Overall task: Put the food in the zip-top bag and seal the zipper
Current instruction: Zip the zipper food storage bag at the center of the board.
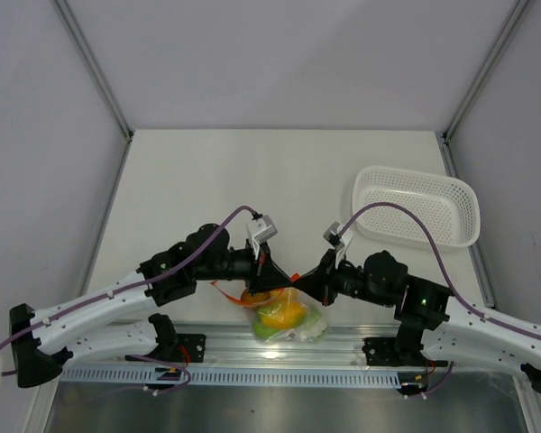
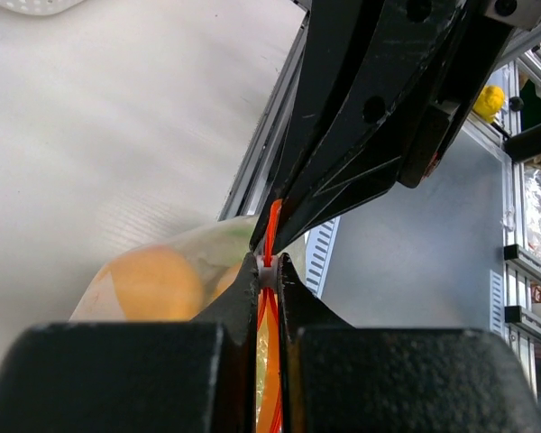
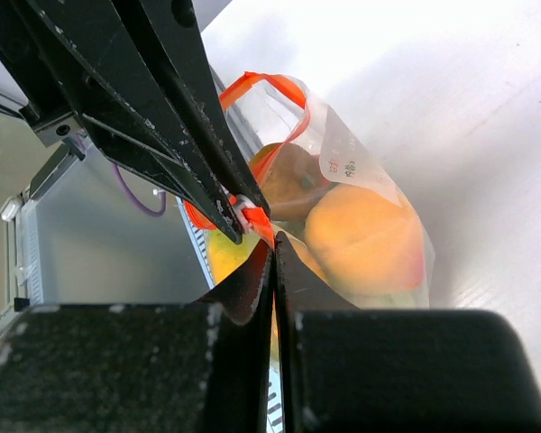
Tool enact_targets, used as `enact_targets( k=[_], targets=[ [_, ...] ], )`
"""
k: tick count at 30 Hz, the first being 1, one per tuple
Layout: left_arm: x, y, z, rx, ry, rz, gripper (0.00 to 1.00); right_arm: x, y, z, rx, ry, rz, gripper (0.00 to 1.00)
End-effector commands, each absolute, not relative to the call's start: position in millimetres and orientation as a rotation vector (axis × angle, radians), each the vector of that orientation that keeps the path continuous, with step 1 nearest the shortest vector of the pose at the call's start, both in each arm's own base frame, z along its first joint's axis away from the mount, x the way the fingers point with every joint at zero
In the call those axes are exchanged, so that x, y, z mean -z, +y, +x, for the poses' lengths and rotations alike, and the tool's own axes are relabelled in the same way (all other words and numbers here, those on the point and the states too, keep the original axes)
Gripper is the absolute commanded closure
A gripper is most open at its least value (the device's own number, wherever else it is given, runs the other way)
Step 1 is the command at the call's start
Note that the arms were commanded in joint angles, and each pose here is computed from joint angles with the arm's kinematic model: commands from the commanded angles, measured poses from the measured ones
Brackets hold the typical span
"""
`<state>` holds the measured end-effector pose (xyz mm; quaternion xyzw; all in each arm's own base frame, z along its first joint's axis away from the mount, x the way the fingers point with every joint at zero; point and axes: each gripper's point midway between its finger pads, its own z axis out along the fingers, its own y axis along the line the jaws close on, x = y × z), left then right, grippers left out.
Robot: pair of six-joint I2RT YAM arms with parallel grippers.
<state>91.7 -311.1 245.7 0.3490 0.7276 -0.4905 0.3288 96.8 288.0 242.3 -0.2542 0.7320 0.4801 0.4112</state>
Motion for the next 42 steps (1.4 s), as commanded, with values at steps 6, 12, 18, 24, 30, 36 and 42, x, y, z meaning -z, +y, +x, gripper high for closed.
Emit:
enact_targets(
  k=[6,12,18,24,30,36,42],
  targets=[
    [-231,-292,88,1.215,1.959,0.92,0.99,-281,288,109,-1.257,1.713,-0.518,1.0],
    [-242,-285,84,1.222,1.932,0.927,0.99,-280,288,86,-1.316,1.699,-0.705,1.0],
    [-253,-288,80,1.252,1.908,0.956,0.99,-276,290,56,-1.346,1.72,-1.023,0.61],
    [-255,-288,76,1.277,1.899,0.964,0.99,-269,300,62,-1.314,1.833,-1.162,0.55],
    [-258,-286,73,1.29,1.887,0.965,0.99,-271,301,76,-1.307,1.87,-1.189,0.56],
    [-259,-285,72,1.292,1.884,0.971,1.0,-275,295,78,-1.33,1.876,-1.224,0.57],
    [-258,-287,73,1.292,1.887,0.97,0.99,-270,300,77,-1.364,1.897,-1.288,0.67]
  ],
)
